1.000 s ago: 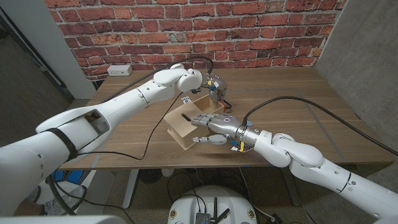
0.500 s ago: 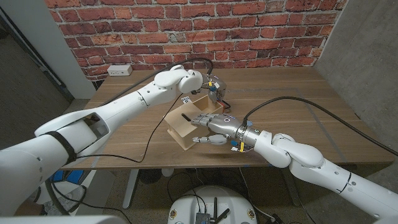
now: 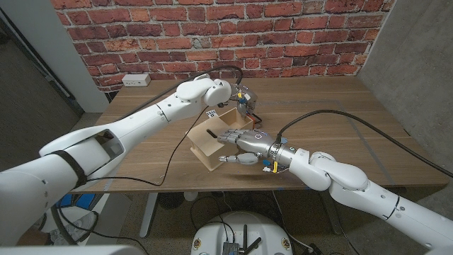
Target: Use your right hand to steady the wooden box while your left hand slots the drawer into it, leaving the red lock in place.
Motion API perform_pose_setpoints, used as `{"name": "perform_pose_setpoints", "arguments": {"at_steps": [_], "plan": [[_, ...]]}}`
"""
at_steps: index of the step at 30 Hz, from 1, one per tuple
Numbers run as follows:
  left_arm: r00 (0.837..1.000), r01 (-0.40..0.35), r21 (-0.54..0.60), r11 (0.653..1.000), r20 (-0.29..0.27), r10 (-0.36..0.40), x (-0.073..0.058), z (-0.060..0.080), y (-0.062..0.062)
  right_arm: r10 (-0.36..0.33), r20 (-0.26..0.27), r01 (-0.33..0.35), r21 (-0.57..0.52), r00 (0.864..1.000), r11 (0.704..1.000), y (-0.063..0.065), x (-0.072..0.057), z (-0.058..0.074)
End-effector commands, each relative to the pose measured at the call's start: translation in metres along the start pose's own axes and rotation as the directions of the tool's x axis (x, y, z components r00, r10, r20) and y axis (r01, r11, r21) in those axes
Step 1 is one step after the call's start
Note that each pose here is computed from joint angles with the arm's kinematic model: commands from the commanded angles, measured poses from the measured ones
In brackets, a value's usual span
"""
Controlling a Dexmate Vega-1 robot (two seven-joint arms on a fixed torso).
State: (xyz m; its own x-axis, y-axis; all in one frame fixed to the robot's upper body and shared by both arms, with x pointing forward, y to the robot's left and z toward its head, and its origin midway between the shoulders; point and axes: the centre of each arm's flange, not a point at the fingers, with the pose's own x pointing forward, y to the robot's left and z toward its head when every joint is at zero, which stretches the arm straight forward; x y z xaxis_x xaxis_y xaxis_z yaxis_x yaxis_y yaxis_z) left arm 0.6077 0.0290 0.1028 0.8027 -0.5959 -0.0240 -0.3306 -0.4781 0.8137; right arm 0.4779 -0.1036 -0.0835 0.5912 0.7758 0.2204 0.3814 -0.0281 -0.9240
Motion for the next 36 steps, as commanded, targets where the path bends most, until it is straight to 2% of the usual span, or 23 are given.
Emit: {"name": "perform_pose_setpoints", "arguments": {"at_steps": [1,21,36], "plan": [[1.0,0.012,0.017,1.0,-0.025,-0.012,0.0029,0.0044,0.0055,0.001,-0.002,-0.001,0.006,1.0,1.0,0.0001,0.0008,-0.0016],[0.998,0.017,0.018,1.0,-0.06,-0.016,0.0071,0.006,0.01,0.004,-0.006,-0.004,0.015,1.0,1.0,-0.0001,0.0019,-0.0046],[0.999,0.04,-0.003,0.999,-0.03,-0.04,0.0088,0.0083,0.0074,0.006,-0.009,-0.006,0.017,1.0,1.0,0.001,0.0005,-0.0031]]}}
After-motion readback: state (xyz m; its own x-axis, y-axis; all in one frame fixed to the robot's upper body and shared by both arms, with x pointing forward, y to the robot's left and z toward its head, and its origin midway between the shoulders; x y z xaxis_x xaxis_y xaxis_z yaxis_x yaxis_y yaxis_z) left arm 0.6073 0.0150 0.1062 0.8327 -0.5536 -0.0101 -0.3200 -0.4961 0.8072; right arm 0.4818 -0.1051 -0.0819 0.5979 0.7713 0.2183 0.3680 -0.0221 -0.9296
